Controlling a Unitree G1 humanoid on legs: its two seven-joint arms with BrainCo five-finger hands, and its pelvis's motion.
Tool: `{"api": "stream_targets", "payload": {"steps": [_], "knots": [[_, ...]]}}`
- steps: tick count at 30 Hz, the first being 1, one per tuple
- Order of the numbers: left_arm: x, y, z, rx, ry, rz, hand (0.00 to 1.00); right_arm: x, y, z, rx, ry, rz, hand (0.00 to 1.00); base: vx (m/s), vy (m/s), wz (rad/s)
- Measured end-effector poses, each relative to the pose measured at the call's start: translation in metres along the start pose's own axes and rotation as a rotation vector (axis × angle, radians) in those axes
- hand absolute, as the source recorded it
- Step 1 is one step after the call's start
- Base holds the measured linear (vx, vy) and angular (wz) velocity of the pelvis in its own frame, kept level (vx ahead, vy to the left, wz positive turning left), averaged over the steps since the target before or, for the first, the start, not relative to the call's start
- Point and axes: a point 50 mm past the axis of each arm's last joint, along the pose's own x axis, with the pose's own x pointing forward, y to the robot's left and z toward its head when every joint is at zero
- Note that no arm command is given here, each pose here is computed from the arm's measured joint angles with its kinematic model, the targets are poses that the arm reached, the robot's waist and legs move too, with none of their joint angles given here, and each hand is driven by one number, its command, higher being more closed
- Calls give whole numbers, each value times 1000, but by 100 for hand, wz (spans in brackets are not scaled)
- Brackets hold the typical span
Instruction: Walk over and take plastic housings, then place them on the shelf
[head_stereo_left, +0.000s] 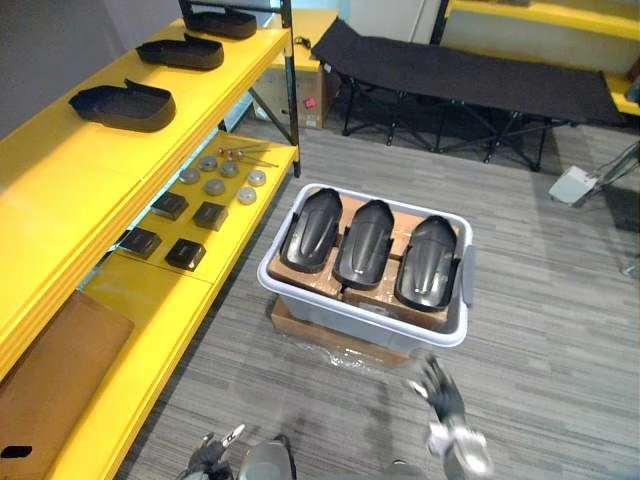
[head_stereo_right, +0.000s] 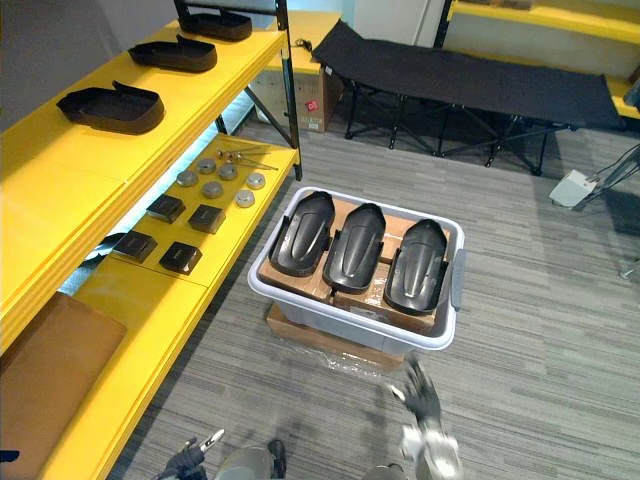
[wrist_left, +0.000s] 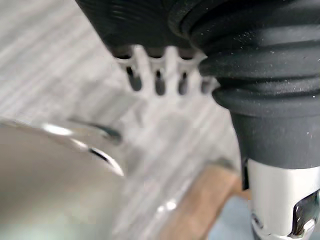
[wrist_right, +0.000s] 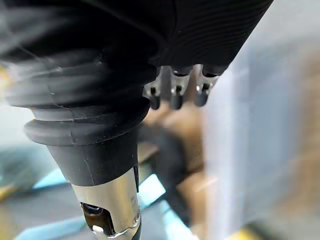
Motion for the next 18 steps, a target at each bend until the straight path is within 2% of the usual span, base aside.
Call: {"api": "stream_targets", "payload": {"steps": [4, 8, 10, 13, 18], "knots": [[-1, 0, 2, -6, -27, -26, 0, 33, -20, 63, -64, -280, -116, 0, 46, -3, -9], [1, -14, 23, 64, -123, -113, 0, 77, -71, 120, -70, -423, -356, 0, -68, 3, -18], [3, -26, 32, 87, -152, -161, 0, 95, -93, 133, -51, -381, -451, 0, -104, 22, -10], [2, -39, 52, 130, -239, -210, 0, 107, -122, 129, -29, -261, -591, 0, -132, 33, 13], [1, -41, 60, 154, -272, -222, 0, 112, -150, 125, -46, -143, -700, 0, -80, 64, 21]]}}
